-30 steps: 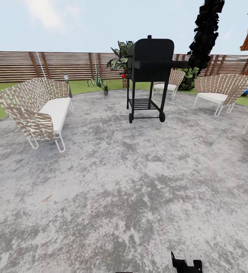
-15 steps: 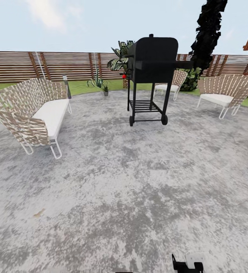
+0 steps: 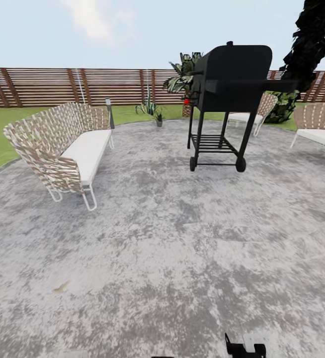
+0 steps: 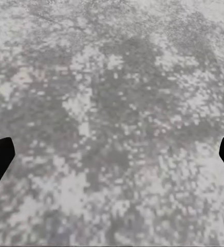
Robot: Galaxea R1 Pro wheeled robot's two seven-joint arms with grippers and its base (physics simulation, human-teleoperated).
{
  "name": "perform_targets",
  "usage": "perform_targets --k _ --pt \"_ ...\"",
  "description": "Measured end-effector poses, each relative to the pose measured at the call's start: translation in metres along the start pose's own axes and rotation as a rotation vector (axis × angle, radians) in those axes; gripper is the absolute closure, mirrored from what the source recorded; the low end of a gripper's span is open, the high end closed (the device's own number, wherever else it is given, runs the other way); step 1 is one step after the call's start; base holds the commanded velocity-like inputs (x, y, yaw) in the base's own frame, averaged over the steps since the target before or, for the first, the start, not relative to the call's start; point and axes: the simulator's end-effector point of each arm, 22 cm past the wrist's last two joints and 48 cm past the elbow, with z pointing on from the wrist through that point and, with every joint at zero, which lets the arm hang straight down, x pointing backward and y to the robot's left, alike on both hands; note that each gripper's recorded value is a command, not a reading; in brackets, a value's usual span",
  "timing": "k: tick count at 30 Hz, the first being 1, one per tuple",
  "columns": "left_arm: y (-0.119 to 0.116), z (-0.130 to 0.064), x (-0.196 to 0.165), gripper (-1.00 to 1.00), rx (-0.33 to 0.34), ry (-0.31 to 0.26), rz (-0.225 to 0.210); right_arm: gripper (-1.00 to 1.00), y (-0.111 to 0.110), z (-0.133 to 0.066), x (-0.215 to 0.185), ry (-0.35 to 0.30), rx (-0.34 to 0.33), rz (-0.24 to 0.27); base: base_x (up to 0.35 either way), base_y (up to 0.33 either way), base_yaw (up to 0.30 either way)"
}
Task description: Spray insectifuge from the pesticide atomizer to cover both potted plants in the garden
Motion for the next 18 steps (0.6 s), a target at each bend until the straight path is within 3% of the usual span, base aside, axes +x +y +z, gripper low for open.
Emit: perform_targets --k 12,18 --pt "-0.0001 0.0 0.0 1.0 0.0 0.0 0.0 -1.0 0.0 0.0 0.0 0.0 0.0 0.0 0.343 0.0 0.009" --pt "0.0 0.0 0.0 1.0 0.0 0.0 0.0 -1.0 -0.0001 0.0 0.0 0.0 0.001 0.0 0.343 0.0 0.188"
